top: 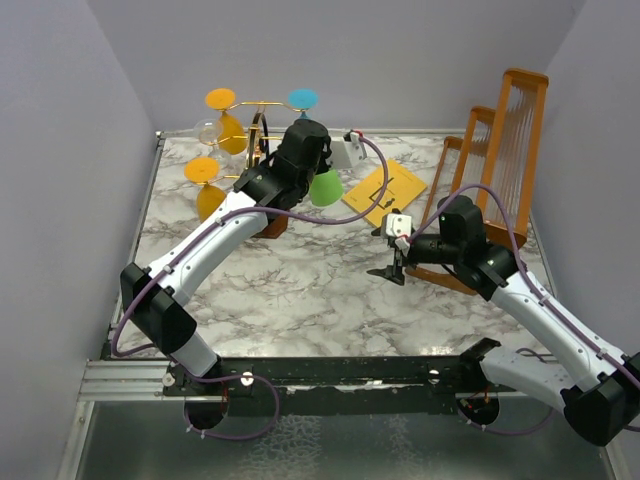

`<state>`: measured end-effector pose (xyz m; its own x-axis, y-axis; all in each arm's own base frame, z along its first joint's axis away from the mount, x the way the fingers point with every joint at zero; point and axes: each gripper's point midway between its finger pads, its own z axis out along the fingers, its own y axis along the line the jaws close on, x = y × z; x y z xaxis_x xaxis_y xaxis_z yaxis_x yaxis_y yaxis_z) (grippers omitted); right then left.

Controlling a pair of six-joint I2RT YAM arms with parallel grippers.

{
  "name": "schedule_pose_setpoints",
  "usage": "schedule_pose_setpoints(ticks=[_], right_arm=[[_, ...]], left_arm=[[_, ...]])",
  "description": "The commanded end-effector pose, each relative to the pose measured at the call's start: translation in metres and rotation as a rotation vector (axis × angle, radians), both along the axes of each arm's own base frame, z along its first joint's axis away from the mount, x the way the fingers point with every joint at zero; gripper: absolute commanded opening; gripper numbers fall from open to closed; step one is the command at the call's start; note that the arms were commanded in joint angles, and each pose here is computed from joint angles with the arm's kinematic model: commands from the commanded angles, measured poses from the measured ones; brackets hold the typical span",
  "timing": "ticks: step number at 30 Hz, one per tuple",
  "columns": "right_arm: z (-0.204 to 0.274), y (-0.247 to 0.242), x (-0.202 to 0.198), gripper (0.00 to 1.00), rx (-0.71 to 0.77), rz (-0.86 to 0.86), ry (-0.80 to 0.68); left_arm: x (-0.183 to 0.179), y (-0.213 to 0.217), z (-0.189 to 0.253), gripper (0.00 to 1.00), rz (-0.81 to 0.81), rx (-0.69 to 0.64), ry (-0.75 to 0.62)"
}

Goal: Place the wine glass upside down on the wine glass rack

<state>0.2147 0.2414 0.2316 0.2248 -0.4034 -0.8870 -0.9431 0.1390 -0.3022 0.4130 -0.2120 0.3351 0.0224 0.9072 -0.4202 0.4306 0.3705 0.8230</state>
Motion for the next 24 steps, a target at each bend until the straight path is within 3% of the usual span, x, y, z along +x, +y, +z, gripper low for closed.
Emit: schedule_pose_setpoints(ticks=[1,24], right_arm=[[0.008,0.003,-0.001,0.80,0.031,0.023,-0.035],[-0.003,0.002,0.007,0.81,-0.004,-0.001,-0.021]], left_arm=[[0.000,0.012,-0.005,0.00,0.047,0.080,0.005],[-0.039,0.035,-0.010,0.00,-0.016,0.118,0.114]])
